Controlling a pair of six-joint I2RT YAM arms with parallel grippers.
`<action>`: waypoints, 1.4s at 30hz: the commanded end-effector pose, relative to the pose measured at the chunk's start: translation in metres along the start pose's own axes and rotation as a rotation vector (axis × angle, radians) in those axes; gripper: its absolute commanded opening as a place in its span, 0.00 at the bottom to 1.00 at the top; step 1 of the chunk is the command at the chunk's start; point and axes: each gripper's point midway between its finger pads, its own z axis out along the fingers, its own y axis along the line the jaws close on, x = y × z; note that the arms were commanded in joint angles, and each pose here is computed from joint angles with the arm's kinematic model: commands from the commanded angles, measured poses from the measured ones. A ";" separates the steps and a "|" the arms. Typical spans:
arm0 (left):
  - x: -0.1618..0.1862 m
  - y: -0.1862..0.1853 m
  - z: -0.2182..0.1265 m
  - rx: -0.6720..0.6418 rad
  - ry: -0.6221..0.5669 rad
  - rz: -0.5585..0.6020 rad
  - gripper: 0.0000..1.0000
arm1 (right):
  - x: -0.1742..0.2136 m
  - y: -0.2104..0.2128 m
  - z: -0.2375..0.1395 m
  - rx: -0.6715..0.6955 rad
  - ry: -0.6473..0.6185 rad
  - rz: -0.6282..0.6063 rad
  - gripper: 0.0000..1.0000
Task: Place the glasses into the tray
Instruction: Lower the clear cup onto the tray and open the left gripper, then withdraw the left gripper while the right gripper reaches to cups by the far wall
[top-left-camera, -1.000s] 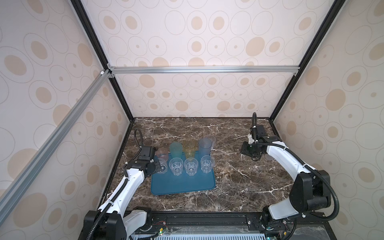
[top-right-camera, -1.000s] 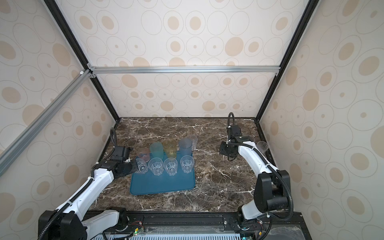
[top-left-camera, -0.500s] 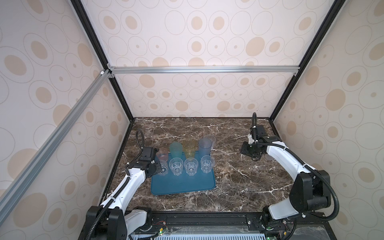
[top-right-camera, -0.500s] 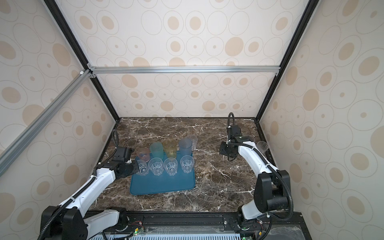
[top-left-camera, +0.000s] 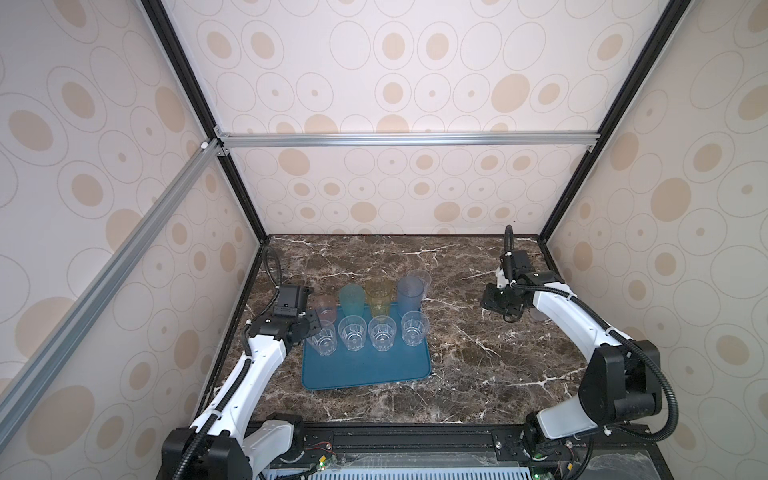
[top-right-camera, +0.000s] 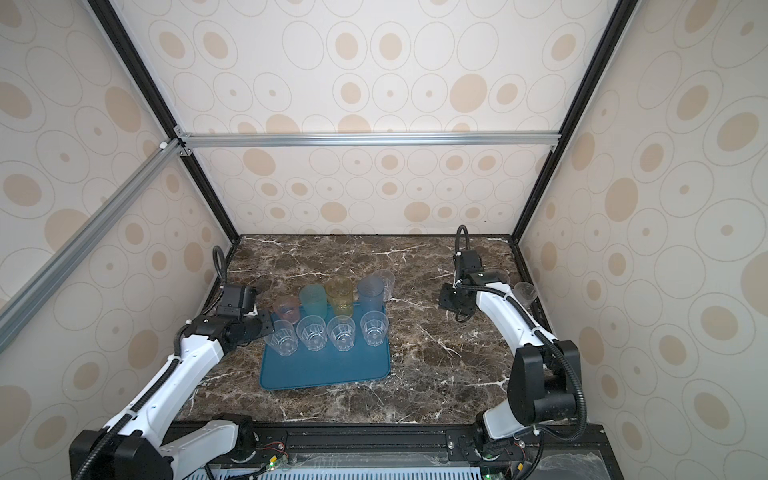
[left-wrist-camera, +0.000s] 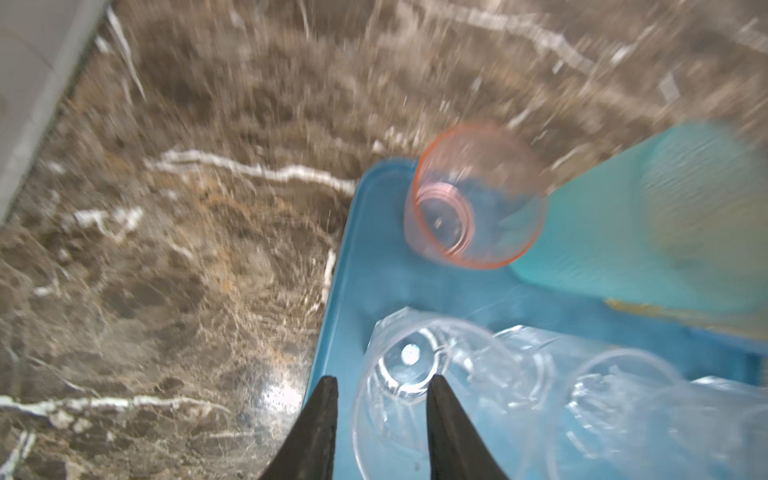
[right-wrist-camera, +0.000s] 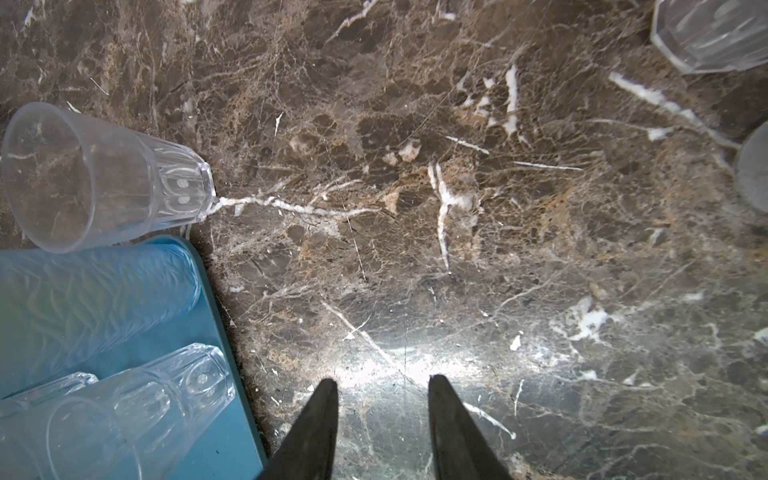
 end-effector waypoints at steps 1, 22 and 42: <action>-0.027 -0.001 -0.031 -0.002 -0.090 -0.014 0.39 | -0.004 0.000 -0.012 0.014 -0.013 -0.020 0.39; -0.074 -0.225 -0.082 0.357 -0.410 0.322 0.45 | -0.049 -0.033 -0.052 0.153 -0.131 0.026 0.39; 0.061 -0.407 -0.089 0.594 -0.462 0.780 0.60 | -0.127 -0.108 -0.023 0.369 -0.168 0.188 0.46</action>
